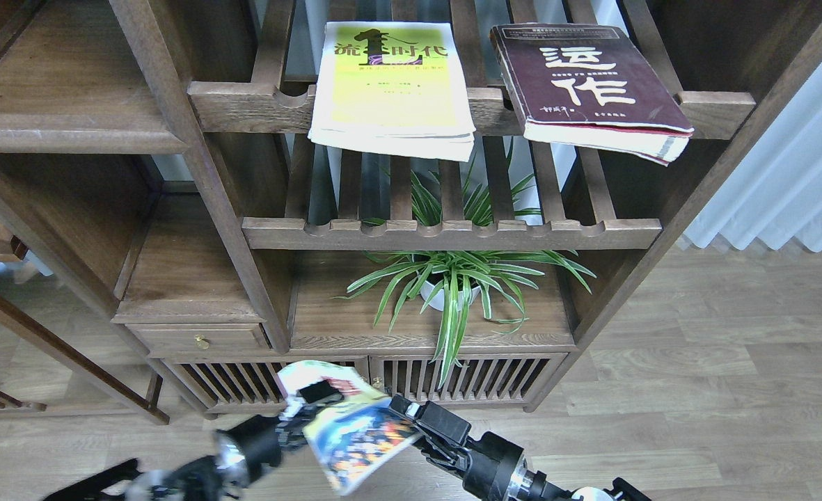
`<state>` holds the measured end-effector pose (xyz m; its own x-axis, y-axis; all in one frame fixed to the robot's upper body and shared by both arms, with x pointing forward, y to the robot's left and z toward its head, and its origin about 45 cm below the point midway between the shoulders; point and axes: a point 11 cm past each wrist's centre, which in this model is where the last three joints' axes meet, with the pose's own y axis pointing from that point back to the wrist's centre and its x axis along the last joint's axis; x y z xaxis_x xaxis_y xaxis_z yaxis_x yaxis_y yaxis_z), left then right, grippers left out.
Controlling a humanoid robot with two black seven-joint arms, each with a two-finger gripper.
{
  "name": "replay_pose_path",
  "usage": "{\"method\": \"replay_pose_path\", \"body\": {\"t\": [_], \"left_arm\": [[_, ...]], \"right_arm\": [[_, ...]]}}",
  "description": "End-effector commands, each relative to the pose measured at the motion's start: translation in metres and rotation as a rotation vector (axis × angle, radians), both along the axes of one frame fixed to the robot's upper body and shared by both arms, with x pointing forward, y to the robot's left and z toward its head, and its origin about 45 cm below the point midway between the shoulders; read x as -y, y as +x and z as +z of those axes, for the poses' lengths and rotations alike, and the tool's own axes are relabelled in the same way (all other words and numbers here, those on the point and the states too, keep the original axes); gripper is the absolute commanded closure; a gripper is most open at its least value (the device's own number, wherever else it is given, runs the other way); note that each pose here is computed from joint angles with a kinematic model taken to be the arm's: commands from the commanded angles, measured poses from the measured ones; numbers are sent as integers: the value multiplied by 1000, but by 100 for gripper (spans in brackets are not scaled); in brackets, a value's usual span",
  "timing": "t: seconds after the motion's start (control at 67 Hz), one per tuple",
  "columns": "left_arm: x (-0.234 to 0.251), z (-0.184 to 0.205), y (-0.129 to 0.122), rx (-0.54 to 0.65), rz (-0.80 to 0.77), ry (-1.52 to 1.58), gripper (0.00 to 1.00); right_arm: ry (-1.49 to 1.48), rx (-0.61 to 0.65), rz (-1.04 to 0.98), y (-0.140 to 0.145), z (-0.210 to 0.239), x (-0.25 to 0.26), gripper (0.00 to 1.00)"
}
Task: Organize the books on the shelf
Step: 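Carry the blue book with the left gripper up to the upper shelf section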
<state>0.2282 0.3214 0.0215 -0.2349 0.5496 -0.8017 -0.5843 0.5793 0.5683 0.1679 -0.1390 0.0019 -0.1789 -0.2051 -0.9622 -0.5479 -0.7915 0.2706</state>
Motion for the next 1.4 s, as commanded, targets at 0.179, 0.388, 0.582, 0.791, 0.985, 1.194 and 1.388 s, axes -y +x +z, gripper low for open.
{"method": "replay_pose_path", "body": {"t": [0.179,0.388,0.582,0.791,0.985,1.194,1.388], "left_arm": [[-107,68,-3,11,-72,223,99],[-149,128,5,40,-132,341,99],[-183,214,39,182,-129,485,98],[-198,300,72,365,-93,588,98],[-189,331,91,464,-93,588,98],[-164,361,116,587,-114,551,98],[-106,368,155,679,-218,448,99]], "right_arm": [[-2,-2,-1,-1,-1,0,0],[-8,-9,-3,-2,-3,1,0],[-10,-11,-5,-2,-4,2,0],[-10,-11,-5,-2,-4,2,0],[-9,-14,-4,-3,-4,2,0],[-10,-14,-6,-3,-4,2,0],[-10,-14,-6,-3,-4,2,0]]}}
